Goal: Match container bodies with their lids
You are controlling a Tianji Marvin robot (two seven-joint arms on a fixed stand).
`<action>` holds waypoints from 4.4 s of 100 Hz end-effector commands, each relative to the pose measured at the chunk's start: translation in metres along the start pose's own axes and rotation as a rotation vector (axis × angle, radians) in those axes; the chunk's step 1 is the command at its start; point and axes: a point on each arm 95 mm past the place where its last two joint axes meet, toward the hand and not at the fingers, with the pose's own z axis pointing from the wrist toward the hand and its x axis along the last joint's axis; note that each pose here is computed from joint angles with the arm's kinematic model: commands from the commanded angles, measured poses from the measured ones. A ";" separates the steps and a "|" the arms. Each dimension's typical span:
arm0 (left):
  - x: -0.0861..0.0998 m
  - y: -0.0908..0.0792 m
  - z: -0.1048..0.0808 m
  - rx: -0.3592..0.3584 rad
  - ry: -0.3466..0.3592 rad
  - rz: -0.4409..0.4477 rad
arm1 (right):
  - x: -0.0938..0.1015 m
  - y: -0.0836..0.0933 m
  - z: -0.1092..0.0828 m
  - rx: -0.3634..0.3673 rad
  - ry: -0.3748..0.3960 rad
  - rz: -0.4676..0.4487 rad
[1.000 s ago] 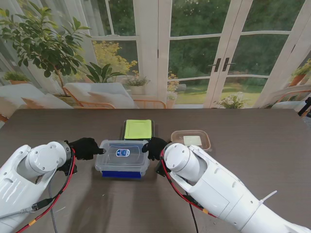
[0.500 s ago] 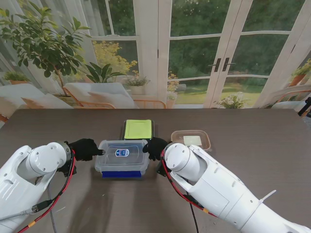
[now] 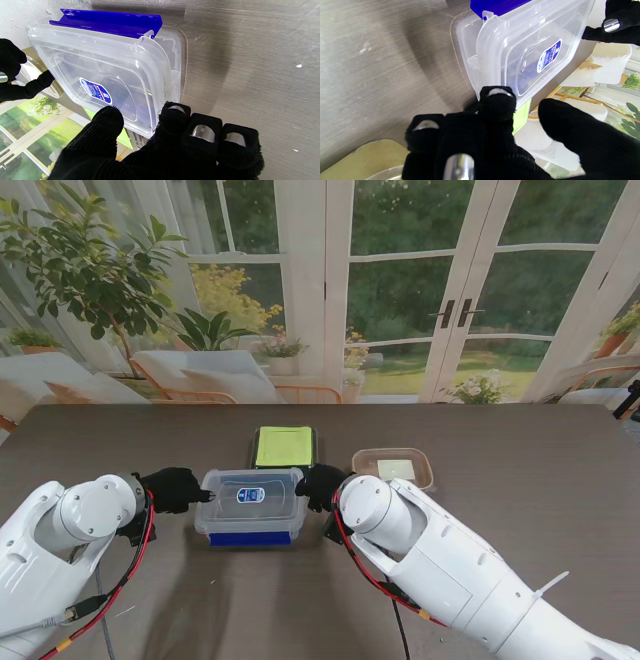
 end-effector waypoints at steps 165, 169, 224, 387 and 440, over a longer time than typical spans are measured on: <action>-0.004 0.010 -0.010 -0.026 -0.032 0.027 | -0.004 0.000 0.003 -0.031 -0.107 -0.098; -0.004 0.010 -0.010 -0.025 -0.031 0.028 | -0.003 0.001 0.002 -0.046 -0.106 -0.100; -0.006 0.012 -0.013 -0.027 -0.030 0.031 | 0.012 -0.014 -0.010 -0.084 0.098 -0.022; -0.007 -0.039 0.012 0.120 0.122 0.113 | 0.010 -0.014 -0.035 -0.103 0.144 0.091; -0.001 -0.042 0.054 0.070 0.175 0.128 | -0.021 -0.018 -0.051 -0.042 0.117 -0.007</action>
